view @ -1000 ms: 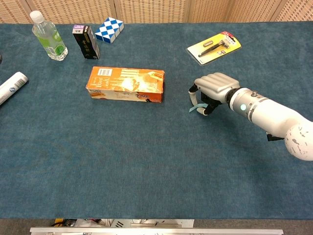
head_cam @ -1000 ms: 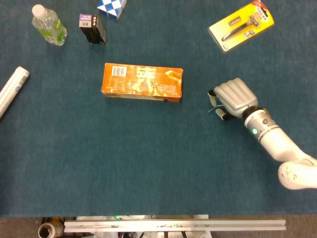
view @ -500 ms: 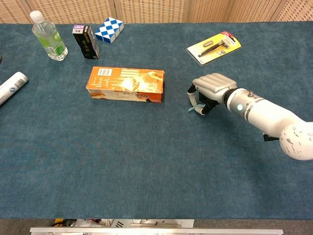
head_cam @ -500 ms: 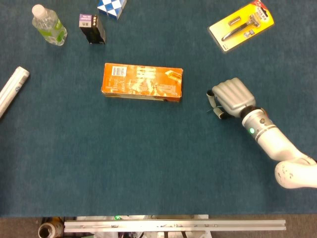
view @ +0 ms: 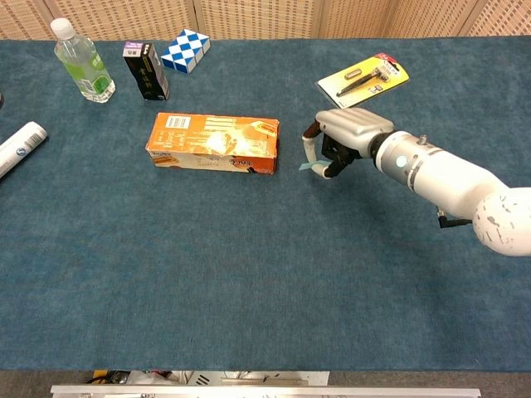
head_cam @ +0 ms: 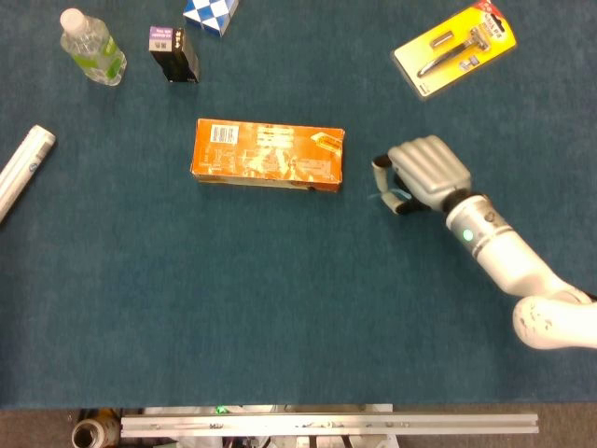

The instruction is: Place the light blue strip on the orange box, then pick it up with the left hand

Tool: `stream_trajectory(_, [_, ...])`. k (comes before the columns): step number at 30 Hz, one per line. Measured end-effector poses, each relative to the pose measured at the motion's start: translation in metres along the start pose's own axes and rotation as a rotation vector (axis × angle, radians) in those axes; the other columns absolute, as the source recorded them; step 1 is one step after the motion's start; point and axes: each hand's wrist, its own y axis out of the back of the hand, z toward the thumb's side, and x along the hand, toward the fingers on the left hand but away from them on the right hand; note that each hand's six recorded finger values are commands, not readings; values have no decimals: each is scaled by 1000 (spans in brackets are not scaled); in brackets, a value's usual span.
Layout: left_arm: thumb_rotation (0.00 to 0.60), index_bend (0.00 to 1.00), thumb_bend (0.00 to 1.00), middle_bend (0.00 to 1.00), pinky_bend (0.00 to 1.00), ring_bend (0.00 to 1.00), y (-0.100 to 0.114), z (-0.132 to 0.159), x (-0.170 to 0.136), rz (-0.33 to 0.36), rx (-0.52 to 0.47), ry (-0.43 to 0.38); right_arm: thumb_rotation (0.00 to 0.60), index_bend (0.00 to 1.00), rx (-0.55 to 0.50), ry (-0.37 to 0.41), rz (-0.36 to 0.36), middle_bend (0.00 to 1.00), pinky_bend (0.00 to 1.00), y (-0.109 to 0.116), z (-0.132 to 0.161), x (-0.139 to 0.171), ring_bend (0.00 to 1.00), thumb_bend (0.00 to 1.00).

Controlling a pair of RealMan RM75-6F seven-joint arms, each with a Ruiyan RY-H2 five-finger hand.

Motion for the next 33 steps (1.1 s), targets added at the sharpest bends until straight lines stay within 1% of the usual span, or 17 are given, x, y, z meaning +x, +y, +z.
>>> stream_trajectory(6, [600,123,469,304,309,354,0,0,-3,1,-1,0,600,622,-117,28,-7,1000,1000,20,20,-7,1000,373])
stream_trajectory(12, [600,123,469,303,309,354,2,0,-4,6,-1,0,600,622,-200,39,9,1000,1000,28,38,-19,1000,373])
stream_trajectory(19, [600,123,469,303,309,354,2,-3,-7,4,-1,11,600,622,-292,37,34,1000,1000,31,57,-38,1000,374])
stream_trajectory(24, [600,123,469,302,309,354,3,-5,-7,6,0,17,600,622,-359,22,51,1000,1000,30,65,-53,1000,374])
stream_trajectory(29, [600,123,469,302,309,354,3,-6,-7,4,1,22,600,622,-405,11,54,1000,1000,30,71,-66,1000,374])
stream_trajectory(33, [600,122,469,302,309,354,4,-7,-6,6,1,25,600,622,-473,5,66,1000,1000,30,79,-76,1000,374])
